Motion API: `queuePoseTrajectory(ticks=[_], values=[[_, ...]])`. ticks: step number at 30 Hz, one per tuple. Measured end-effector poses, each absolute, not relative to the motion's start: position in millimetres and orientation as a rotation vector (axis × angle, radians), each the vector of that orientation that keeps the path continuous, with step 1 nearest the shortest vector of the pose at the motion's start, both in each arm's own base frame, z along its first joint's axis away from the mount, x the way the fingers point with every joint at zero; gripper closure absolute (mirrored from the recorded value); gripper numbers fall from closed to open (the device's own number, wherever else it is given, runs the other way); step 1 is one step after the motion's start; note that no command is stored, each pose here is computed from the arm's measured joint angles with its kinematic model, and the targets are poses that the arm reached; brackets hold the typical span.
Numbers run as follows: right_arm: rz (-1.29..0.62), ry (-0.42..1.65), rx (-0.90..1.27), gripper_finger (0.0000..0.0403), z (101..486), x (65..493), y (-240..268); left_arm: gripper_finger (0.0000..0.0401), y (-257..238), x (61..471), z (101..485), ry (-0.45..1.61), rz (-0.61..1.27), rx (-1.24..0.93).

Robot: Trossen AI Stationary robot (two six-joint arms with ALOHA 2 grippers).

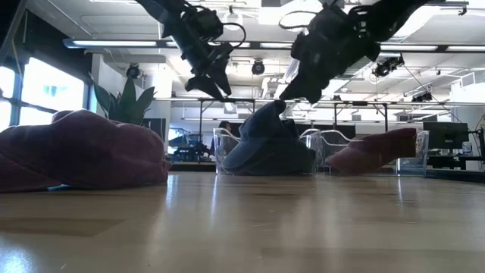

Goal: Pick & Place hat
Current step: Put the dark blue cap into the left transparent bin

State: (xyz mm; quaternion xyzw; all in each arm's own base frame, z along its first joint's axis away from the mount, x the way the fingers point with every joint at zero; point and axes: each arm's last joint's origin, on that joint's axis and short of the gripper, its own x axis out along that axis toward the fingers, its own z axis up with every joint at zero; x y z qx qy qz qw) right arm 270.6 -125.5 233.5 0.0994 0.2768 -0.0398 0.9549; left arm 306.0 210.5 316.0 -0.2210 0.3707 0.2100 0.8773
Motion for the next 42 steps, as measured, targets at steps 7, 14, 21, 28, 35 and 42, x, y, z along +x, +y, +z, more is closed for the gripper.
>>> queuePoseTrajectory(ticks=[7,14,21,28,35,42], values=[[-0.157,0.459,0.262,0.0397,214,265,-125,0.0229,210,308,317,0.770,0.402,-0.386],[-0.177,0.453,0.259,0.0400,196,284,-134,0.0229,210,308,316,0.776,0.378,-0.378],[-0.499,0.510,0.203,0.0401,195,293,-159,0.0229,210,309,317,0.766,0.370,-0.352],[-0.434,0.680,0.397,0.0401,183,273,-167,0.0229,209,309,318,0.754,0.311,-0.368],[-0.362,0.590,0.403,0.0400,218,274,-168,0.0229,209,310,319,0.746,0.283,-0.338],[-0.173,0.429,0.419,0.0402,290,267,-174,0.0229,212,307,319,0.727,0.275,-0.440]])
